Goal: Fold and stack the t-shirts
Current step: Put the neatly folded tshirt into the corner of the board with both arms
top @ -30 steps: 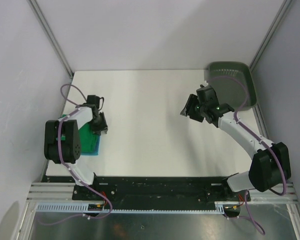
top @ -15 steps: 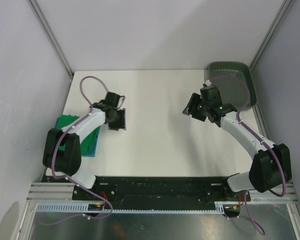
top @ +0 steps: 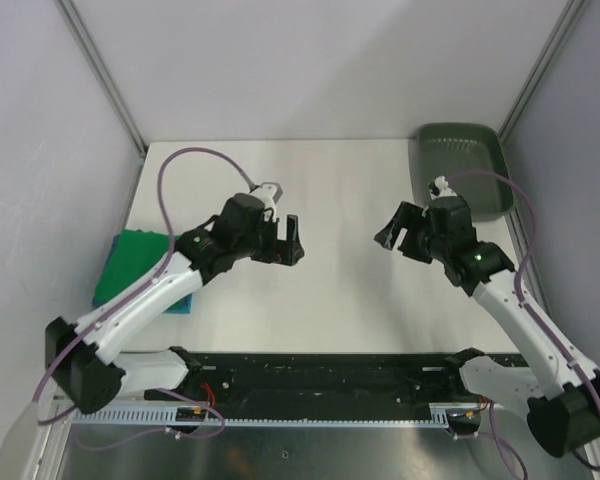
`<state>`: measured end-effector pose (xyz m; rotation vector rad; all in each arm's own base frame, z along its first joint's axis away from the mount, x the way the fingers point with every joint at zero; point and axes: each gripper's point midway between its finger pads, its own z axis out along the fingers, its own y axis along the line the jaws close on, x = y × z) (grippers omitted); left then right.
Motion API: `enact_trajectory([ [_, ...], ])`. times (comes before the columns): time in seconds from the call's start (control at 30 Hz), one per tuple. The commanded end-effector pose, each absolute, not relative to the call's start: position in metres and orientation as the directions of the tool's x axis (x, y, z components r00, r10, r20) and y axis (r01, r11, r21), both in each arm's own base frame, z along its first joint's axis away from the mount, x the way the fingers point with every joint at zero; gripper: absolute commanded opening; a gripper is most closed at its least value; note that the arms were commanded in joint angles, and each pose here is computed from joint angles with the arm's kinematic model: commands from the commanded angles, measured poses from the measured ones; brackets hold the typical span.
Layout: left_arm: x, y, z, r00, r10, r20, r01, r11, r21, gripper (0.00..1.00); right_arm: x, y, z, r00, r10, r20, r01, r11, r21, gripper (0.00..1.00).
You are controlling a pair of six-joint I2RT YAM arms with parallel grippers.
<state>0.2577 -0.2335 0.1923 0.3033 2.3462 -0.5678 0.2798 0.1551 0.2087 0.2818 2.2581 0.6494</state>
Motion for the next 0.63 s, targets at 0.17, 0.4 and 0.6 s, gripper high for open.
enact_trajectory([
  [0.17,0.255,-0.213,0.221,-0.645,-0.053,-0.762,0.319,0.888,-0.332,0.99,0.261,0.137,0.235,-0.608,0.377,-0.699,-0.064,0.854,0.516,0.88],
  [0.4,0.256,-0.214,0.217,-0.650,-0.042,-0.759,0.322,0.889,-0.325,0.99,0.263,0.138,0.240,-0.595,0.391,-0.703,-0.069,0.846,0.529,0.90],
  [0.6,0.254,-0.214,0.216,-0.647,-0.036,-0.762,0.330,0.887,-0.323,1.00,0.264,0.136,0.237,-0.596,0.385,-0.705,-0.062,0.853,0.518,0.90],
])
